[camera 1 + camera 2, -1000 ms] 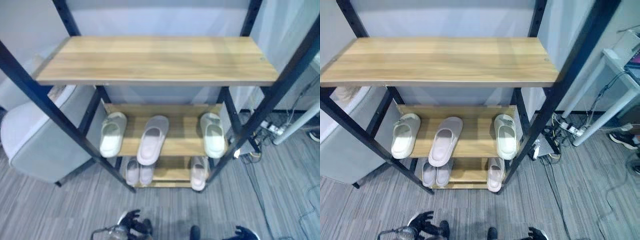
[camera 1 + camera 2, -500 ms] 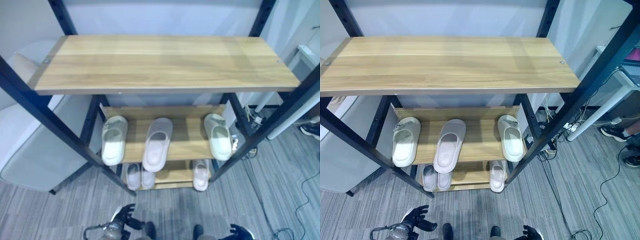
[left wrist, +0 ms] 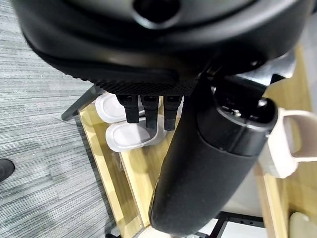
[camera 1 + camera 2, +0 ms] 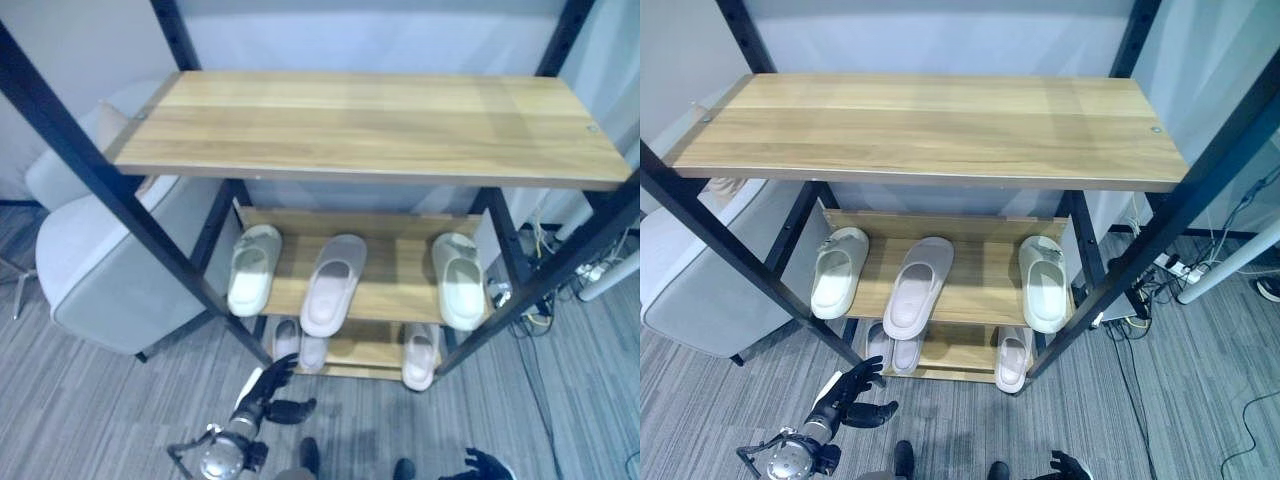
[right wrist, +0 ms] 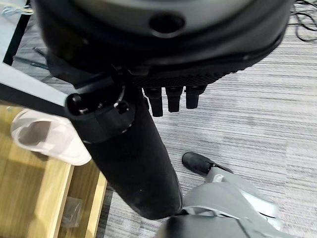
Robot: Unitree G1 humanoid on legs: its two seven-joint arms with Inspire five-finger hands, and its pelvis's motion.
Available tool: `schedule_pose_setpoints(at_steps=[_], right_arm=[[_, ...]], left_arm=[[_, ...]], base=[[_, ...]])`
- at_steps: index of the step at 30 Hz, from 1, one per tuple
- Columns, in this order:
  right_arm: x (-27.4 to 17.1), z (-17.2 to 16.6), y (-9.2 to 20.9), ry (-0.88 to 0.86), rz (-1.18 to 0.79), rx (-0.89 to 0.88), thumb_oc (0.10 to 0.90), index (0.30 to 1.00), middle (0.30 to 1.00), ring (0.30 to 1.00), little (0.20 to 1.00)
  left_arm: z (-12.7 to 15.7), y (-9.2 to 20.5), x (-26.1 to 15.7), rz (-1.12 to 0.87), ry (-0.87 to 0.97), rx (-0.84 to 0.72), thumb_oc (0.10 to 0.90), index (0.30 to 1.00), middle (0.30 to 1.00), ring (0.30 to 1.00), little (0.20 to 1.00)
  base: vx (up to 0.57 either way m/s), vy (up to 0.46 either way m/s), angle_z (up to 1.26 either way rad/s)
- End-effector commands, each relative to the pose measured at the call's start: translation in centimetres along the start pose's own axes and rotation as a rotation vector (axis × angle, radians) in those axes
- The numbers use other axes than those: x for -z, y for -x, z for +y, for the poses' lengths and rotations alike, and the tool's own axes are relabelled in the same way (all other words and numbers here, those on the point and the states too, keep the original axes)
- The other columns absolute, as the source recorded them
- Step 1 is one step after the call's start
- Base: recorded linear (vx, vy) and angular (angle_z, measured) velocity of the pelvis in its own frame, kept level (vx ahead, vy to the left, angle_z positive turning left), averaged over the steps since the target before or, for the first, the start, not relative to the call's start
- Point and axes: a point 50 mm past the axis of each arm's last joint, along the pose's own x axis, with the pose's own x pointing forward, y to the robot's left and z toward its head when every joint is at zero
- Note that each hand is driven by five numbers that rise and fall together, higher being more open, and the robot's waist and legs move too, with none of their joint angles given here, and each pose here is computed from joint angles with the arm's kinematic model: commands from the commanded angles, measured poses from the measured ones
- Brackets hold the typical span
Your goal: Arrange the slippers neatly on the shoe rack.
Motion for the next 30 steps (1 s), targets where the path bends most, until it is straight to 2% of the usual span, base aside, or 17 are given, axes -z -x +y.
schedule_pose_setpoints(at_steps=[1, 17, 23, 30], right_arm=[[-2.1, -1.9, -0.3, 0.011, -0.084, 0.057, 0.800, 0.900, 0.900, 0.900, 0.900], [-1.9, -1.6, -0.2, 0.027, -0.092, 0.047, 0.800, 0.900, 0.900, 0.900, 0.900], [-1.6, -1.1, -0.1, 0.018, -0.092, 0.039, 0.800, 0.900, 0.900, 0.900, 0.900], [-1.2, -0.4, 0.0, 0.029, -0.088, 0.020, 0.800, 0.900, 0.900, 0.900, 0.900]], left_arm=[[2.3, -0.8, -6.0, -0.287, -0.023, -0.023, 0.800, 0.900, 0.900, 0.900, 0.900], [2.7, 1.1, -12.9, -0.616, 0.020, -0.045, 0.800, 0.900, 0.900, 0.900, 0.900], [3.3, 1.2, -16.4, -0.769, -0.107, -0.140, 0.800, 0.900, 0.900, 0.900, 0.900], [2.8, 0.0, -19.3, -0.867, -0.241, -0.189, 0.800, 0.900, 0.900, 0.900, 0.900]], base=[[-0.03, -0.029, 0.25], [-0.01, -0.019, 0.09], [0.04, -0.004, -0.01], [0.06, 0.013, -0.09]])
